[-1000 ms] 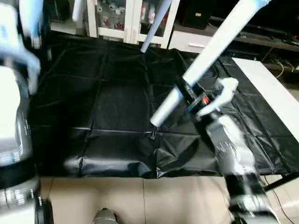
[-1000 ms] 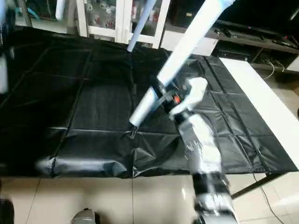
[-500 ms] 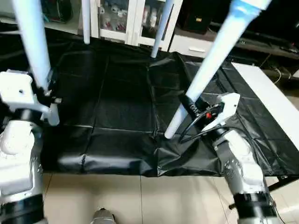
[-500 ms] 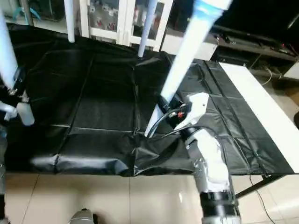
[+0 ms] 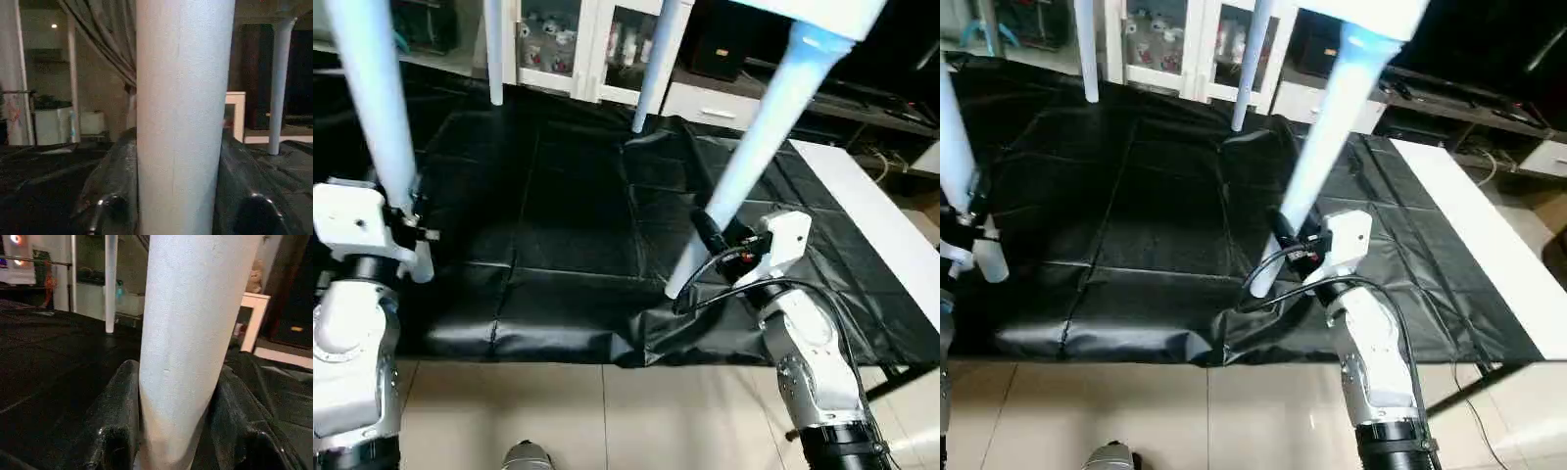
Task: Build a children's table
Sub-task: Flip table
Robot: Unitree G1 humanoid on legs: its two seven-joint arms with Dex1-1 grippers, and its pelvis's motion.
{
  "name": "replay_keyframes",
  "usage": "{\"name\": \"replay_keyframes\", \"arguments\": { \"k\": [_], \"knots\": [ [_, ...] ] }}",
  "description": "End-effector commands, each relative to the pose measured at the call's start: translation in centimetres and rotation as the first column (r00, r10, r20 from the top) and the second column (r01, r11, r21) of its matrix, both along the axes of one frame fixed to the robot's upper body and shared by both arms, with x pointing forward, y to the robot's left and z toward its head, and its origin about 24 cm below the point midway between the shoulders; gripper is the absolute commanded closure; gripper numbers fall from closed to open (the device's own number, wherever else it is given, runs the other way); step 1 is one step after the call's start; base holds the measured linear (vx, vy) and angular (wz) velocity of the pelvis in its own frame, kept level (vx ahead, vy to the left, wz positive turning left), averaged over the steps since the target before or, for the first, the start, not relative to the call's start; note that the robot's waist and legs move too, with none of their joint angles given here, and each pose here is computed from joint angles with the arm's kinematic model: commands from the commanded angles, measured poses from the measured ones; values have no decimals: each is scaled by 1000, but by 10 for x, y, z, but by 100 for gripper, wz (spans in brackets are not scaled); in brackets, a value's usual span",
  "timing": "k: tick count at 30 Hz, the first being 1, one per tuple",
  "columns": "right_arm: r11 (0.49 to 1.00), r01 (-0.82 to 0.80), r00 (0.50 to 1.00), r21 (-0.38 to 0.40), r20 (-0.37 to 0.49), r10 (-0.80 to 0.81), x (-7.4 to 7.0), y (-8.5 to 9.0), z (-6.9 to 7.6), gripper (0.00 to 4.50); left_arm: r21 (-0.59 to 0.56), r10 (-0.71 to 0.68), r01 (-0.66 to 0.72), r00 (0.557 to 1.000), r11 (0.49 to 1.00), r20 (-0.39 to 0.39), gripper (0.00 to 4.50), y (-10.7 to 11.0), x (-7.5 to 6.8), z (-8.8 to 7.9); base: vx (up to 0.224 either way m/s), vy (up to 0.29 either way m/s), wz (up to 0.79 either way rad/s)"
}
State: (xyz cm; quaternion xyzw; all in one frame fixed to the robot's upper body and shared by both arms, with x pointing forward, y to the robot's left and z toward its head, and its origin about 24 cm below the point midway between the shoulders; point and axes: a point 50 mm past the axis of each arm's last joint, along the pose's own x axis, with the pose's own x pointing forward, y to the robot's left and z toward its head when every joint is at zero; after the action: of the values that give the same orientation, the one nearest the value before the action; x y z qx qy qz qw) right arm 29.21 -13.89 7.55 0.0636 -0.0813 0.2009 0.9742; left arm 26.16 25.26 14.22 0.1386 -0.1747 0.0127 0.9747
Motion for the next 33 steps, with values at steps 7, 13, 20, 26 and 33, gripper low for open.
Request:
{"name": "replay_keyframes", "arguments": {
  "k": [7,13,20,26,33],
  "knots": [
    [996,88,996,-30,-28,-88,-5,-18,-14,206,21,-63,63,998,998,3,164,-12,0,1,-58,-49,9],
    [994,104,994,-19,-24,-105,-9,-22,-17,156,7,-79,78,997,997,17,117,-13,-8,-1,-41,-22,11],
    [992,125,992,-1,-13,-125,-25,-29,-23,90,-71,-134,135,991,988,26,44,-20,-26,-16,-6,8,-1],
    [993,120,992,15,-37,-120,-43,-26,-30,47,-171,-89,92,996,981,23,2,-18,-47,-36,0,0,0],
    [996,71,990,49,-123,-65,-64,-15,-37,40,-233,-111,67,977,970,-180,1,-34,-70,-68,0,0,0]
  ]
}}
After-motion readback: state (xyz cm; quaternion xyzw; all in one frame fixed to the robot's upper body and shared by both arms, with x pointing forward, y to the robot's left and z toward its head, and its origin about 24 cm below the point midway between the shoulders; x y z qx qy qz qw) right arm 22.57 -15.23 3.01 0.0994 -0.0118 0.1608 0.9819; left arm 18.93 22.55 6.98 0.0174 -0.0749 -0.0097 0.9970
